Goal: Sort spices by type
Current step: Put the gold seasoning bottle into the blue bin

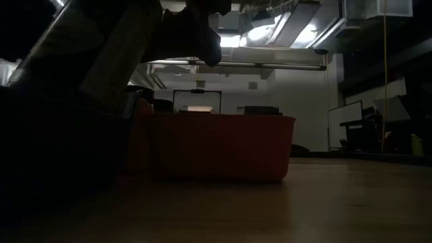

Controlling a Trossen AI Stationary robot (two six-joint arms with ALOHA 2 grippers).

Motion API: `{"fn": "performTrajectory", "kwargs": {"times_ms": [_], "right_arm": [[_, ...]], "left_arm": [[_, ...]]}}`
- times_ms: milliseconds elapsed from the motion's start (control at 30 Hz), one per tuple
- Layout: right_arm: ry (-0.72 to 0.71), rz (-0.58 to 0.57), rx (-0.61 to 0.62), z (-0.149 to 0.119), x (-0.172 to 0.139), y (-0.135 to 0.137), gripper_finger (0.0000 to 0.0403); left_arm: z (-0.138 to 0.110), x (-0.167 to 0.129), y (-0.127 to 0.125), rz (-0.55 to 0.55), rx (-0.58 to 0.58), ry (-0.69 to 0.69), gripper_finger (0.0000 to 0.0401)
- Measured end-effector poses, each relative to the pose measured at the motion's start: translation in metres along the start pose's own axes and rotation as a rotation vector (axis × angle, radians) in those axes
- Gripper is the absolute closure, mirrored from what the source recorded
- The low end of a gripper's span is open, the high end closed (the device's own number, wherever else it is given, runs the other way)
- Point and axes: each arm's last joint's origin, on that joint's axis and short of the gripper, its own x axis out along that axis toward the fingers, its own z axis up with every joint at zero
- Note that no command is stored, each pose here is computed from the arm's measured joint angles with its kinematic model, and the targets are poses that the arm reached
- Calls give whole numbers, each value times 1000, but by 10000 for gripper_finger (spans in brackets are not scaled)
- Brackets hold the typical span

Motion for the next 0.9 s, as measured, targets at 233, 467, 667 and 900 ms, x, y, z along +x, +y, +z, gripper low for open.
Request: {"fn": "performTrajectory", "kwargs": {"times_ms": [233, 467, 667, 900], "right_arm": [[0, 1, 0, 0, 0, 0, 113], [0, 1, 0, 0, 0, 0, 113], [1, 1, 0, 0, 0, 0, 113], [0, 2, 0, 0, 0, 0, 113]], "left_arm": [[-3, 0, -4, -136, 50, 17, 132], [3, 2, 2, -71, 124, -48, 132], [3, 4, 15, 73, 135, -30, 132], [-1, 4, 29, 208, 101, 15, 132]]}}
